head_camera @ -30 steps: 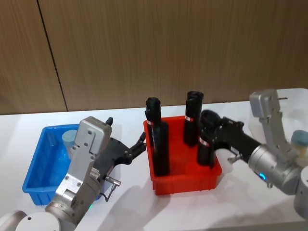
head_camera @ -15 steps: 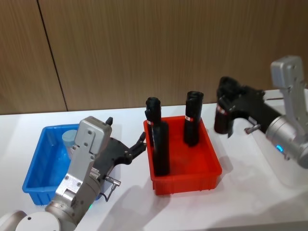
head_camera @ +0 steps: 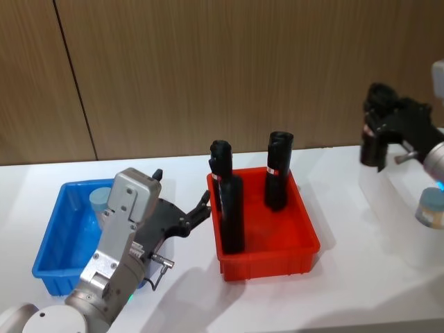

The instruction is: Pick the cotton swabs from the blue box and place them into the white box.

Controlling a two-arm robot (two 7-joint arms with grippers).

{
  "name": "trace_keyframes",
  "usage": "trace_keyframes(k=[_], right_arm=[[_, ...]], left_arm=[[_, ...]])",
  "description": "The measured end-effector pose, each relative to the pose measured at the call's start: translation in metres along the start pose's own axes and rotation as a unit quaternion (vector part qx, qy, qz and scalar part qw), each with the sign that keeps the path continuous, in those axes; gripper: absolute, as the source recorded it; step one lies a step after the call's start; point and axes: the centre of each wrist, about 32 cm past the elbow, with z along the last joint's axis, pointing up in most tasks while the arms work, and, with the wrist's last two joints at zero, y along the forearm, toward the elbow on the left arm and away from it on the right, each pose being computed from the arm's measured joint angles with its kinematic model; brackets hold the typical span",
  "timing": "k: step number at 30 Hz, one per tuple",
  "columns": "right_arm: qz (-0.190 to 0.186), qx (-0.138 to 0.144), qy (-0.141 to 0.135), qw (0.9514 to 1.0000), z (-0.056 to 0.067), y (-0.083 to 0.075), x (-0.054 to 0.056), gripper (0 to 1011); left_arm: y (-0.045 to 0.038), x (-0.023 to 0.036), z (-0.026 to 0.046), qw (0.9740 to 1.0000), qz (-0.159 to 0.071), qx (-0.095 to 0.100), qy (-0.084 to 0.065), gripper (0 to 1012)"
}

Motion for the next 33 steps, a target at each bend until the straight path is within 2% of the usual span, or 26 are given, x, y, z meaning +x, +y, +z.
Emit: trace_keyframes(k=[4, 6, 7, 9, 15, 18, 22, 29, 33], right_arm=[[-0.024, -0.005, -0.003, 0.9997, -0.002, 0.003, 0.014, 360], [-0.043, -0.01, -0.003, 0.999, -0.005, 0.006, 0.026, 359], [-0.043, -0.01, -0.003, 0.999, -0.005, 0.006, 0.026, 359], [-0.056, -0.014, -0.003, 0.9983, -0.007, 0.008, 0.035, 360], [-0.085, -0.03, 0.009, 0.9959, -0.019, 0.015, 0.055, 359], [-0.093, -0.034, 0.015, 0.9949, -0.024, 0.018, 0.061, 360], [-0.105, -0.046, 0.029, 0.993, -0.037, 0.023, 0.069, 360], [-0.116, -0.058, 0.05, 0.9903, -0.056, 0.03, 0.076, 363], [-0.12, -0.065, 0.059, 0.9889, -0.066, 0.035, 0.078, 456]], left_arm=[[0.0, 0.0, 0.0, 1.0, 0.0, 0.0, 0.0, 1004], [0.0, 0.0, 0.0, 1.0, 0.0, 0.0, 0.0, 1004], [0.0, 0.0, 0.0, 1.0, 0.0, 0.0, 0.0, 1004], [0.0, 0.0, 0.0, 1.0, 0.0, 0.0, 0.0, 1004], [0.0, 0.0, 0.0, 1.0, 0.0, 0.0, 0.0, 1004], [0.0, 0.0, 0.0, 1.0, 0.0, 0.0, 0.0, 1004], [0.0, 0.0, 0.0, 1.0, 0.0, 0.0, 0.0, 1004], [0.0, 0.0, 0.0, 1.0, 0.0, 0.0, 0.0, 1004], [0.0, 0.0, 0.0, 1.0, 0.0, 0.0, 0.0, 1004]])
